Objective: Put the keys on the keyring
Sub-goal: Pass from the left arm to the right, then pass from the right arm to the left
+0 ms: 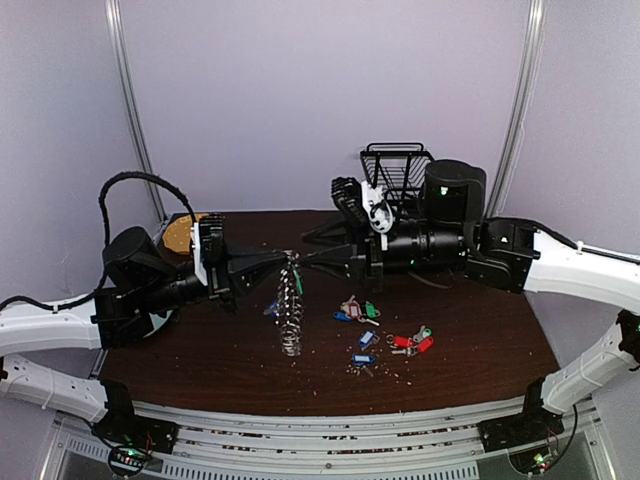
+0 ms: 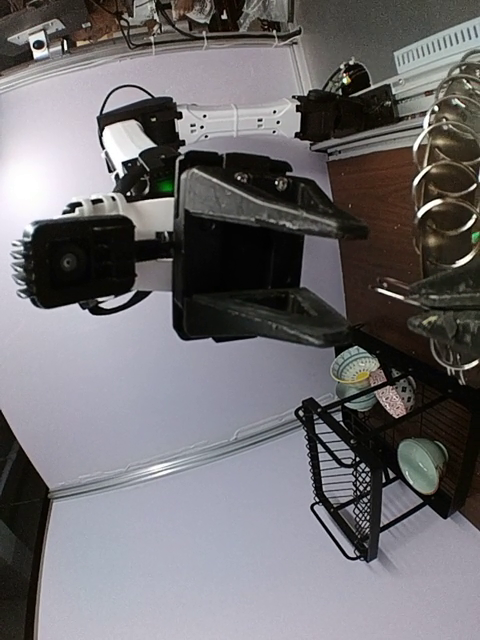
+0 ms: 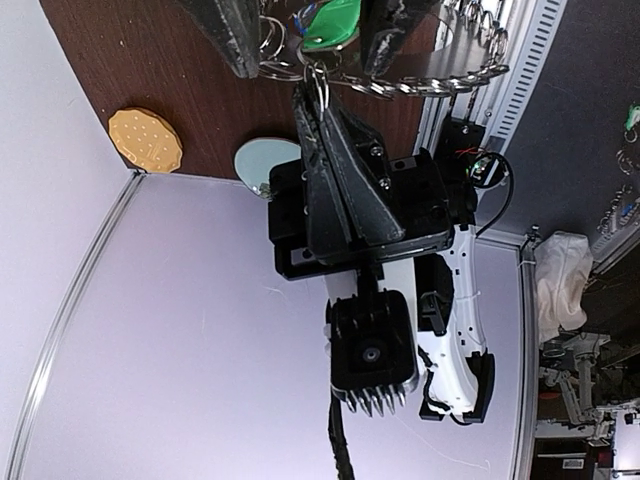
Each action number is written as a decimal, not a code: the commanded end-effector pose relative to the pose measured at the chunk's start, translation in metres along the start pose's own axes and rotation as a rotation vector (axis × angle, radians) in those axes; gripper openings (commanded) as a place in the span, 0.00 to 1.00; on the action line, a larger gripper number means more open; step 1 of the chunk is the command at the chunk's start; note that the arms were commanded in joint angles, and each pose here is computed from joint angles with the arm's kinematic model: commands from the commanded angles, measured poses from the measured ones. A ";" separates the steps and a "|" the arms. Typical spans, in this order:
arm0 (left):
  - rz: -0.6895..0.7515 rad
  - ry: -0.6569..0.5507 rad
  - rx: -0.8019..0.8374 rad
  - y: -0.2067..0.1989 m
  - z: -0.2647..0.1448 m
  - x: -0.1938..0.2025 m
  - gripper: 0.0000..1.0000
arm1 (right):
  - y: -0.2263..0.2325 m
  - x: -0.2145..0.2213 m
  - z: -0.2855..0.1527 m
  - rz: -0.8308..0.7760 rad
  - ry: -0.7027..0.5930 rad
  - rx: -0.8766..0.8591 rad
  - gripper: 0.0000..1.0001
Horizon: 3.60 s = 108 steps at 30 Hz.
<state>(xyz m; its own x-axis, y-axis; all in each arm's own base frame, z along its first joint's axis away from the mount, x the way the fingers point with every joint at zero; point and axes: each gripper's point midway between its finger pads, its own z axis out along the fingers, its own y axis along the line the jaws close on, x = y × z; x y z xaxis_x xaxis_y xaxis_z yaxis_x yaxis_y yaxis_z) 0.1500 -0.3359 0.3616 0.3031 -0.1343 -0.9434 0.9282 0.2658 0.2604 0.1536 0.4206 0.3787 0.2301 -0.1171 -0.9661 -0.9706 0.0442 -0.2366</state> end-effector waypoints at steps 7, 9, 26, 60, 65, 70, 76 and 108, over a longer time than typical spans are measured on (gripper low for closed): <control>0.029 -0.091 -0.025 0.005 -0.003 -0.028 0.00 | -0.003 0.001 0.014 0.013 -0.025 0.007 0.21; 0.030 -0.094 -0.023 0.004 -0.003 -0.028 0.00 | -0.004 0.002 0.014 0.016 -0.020 0.016 0.14; 0.008 0.144 -0.058 0.014 0.000 0.003 0.28 | -0.020 0.024 -0.009 -0.020 0.336 0.080 0.00; 0.012 0.249 0.104 -0.001 0.023 0.010 0.06 | -0.012 0.024 0.006 -0.141 0.485 0.038 0.00; 0.007 0.244 0.121 -0.006 0.024 0.012 0.00 | -0.015 0.025 0.008 -0.130 0.498 0.052 0.00; 0.015 0.228 0.098 -0.004 0.021 0.008 0.00 | -0.017 0.023 0.008 -0.131 0.485 0.064 0.00; 0.003 0.081 0.003 0.005 0.007 -0.015 0.00 | -0.029 0.018 0.004 -0.078 0.372 0.146 0.21; -0.111 -0.160 -0.107 0.017 -0.009 -0.036 0.00 | -0.008 0.029 0.021 0.332 -0.026 0.039 0.15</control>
<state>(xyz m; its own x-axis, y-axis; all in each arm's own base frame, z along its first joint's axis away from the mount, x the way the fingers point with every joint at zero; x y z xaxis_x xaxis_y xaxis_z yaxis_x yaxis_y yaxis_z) 0.1639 -0.3283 0.3637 0.1840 -0.1840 -0.9655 0.9318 0.3454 0.1118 0.1707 0.4323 0.3430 -0.0924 -0.1063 -0.9900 -0.9866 0.1437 0.0767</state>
